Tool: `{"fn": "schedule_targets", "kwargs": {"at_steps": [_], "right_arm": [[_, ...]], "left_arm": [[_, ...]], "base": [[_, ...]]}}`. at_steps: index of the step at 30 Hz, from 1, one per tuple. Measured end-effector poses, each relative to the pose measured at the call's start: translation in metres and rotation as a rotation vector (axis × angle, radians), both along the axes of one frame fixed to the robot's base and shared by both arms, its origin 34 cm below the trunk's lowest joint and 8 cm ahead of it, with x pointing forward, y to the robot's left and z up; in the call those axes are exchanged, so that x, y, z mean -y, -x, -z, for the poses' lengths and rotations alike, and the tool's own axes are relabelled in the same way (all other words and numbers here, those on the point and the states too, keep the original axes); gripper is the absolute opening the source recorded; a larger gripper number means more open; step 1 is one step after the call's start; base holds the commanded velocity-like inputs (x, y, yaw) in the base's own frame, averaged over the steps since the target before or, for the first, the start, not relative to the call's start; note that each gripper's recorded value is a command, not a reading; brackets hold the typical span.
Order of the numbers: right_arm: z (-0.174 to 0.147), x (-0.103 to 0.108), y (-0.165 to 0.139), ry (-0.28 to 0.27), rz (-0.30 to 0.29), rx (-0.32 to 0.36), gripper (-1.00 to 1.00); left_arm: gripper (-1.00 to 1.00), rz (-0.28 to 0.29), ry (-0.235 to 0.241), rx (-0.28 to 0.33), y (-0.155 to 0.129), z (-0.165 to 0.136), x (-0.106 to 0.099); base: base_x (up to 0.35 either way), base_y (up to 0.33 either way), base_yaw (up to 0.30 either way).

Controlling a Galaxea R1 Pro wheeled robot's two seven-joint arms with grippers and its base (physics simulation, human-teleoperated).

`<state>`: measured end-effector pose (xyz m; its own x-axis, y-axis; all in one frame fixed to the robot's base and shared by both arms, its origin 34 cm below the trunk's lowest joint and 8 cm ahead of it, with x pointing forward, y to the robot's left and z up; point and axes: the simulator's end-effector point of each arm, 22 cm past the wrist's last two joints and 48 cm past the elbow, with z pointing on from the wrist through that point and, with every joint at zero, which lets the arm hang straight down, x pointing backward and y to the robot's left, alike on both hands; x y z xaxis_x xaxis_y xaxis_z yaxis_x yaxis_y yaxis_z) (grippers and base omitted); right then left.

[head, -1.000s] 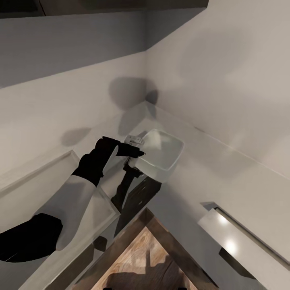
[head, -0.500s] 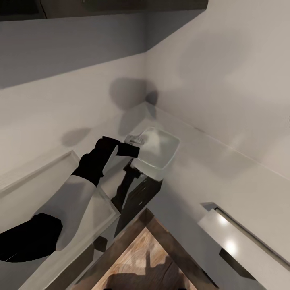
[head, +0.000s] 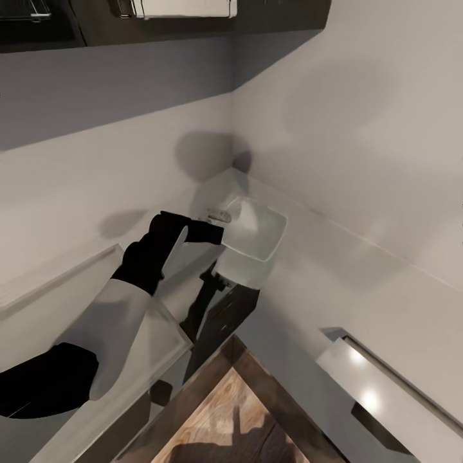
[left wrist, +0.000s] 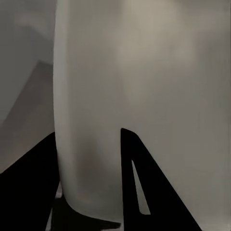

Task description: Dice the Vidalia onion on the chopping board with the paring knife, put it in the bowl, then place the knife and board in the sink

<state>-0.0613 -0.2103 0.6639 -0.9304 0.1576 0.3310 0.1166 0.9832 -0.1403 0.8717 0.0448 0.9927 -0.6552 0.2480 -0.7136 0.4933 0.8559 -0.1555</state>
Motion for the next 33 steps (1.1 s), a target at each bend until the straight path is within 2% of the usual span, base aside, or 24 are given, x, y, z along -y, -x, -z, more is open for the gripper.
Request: {"fn": "schedule_targets", "kwargs": {"at_steps": [7,12,18,19,21,26,30,33], "right_arm": [[0.002,-0.001,-0.005,-0.002,0.001,0.014,1.00],[0.007,0.003,-0.020,0.011,0.001,0.079,1.00],[0.015,0.026,-0.043,0.049,-0.006,0.164,1.00],[0.018,0.031,-0.051,0.056,-0.009,0.189,1.00],[0.024,0.040,-0.081,0.074,-0.014,0.281,1.00],[0.027,0.050,-0.131,0.105,-0.016,0.464,1.00],[0.023,0.054,-0.155,0.121,-0.015,0.568,1.00],[0.022,0.055,-0.162,0.126,-0.013,0.595,1.00]], "left_arm": [[-1.00,0.000,0.012,0.061,-0.005,-0.031,0.002],[-1.00,-0.003,0.017,0.075,-0.006,-0.041,0.001],[-1.00,-0.076,0.087,0.063,-0.014,-0.057,-0.020],[-1.00,-0.087,0.096,0.056,-0.014,-0.059,-0.023],[-1.00,-0.103,0.108,0.044,-0.013,-0.069,-0.028],[-1.00,-0.113,0.108,0.040,-0.010,-0.083,-0.034],[-1.00,-0.113,0.111,0.070,-0.010,-0.098,-0.034],[-1.00,-0.115,0.109,0.080,-0.010,-0.103,-0.035]], "base": [[0.000,0.000,0.000],[0.000,0.000,0.000],[0.000,0.000,0.000],[0.000,0.000,0.000],[0.000,0.000,0.000],[0.000,0.000,0.000],[0.000,0.000,0.000],[-0.013,0.000,0.000]]}}
